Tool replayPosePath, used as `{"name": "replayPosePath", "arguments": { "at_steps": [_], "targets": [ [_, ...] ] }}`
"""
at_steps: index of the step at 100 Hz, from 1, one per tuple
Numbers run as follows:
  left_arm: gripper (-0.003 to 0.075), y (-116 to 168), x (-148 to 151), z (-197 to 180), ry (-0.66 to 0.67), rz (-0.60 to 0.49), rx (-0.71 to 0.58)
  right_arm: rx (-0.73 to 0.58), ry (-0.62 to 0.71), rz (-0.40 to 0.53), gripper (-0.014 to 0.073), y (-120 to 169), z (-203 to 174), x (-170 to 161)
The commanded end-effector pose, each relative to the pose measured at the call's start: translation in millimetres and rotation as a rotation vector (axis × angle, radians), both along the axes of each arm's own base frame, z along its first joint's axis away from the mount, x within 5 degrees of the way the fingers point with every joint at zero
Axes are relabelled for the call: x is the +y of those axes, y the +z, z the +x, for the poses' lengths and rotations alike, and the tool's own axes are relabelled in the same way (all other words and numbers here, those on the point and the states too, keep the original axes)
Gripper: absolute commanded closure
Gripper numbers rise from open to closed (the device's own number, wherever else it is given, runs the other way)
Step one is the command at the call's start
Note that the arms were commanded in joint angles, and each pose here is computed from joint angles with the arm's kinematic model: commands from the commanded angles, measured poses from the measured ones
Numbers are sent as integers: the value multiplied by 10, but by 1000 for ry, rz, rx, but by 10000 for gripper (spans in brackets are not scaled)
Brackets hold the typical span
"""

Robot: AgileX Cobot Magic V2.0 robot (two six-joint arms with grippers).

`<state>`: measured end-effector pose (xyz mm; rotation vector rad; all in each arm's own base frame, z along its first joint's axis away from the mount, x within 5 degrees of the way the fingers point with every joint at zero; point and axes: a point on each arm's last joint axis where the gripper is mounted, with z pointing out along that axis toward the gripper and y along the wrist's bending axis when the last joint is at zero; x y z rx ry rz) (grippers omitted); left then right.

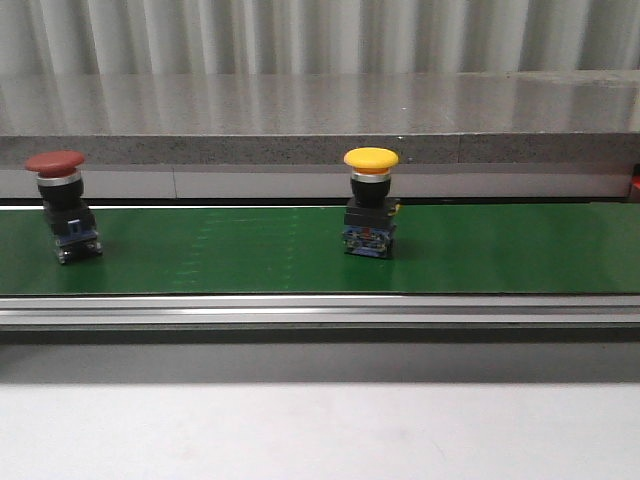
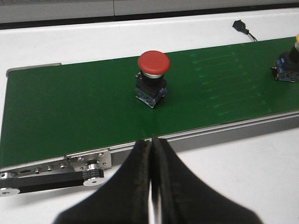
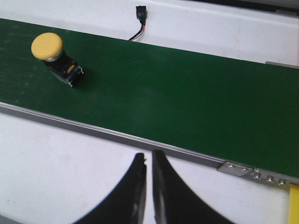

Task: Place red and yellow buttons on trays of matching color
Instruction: 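Set the red button on the belt and lower the right gripper toward yellow button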

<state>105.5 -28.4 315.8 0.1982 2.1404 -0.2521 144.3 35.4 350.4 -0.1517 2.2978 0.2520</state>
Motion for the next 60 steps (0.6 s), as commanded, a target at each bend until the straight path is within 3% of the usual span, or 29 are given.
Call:
{"name": "replayPosePath", "arguments": {
  "at_steps": [1, 10, 20, 60],
  "targets": [
    [740, 134, -16, 23, 1, -36, -82, -22, 25, 14, 374, 164, 236, 69],
    [740, 134, -16, 23, 1, -36, -82, 32, 36, 28, 156, 212, 436, 128],
    [740, 134, -16, 23, 1, -36, -82, 107, 56, 17, 14, 218, 647, 198],
    [740, 134, -16, 23, 1, -36, -82, 348, 245, -88, 1, -44, 1308, 682]
  ]
}}
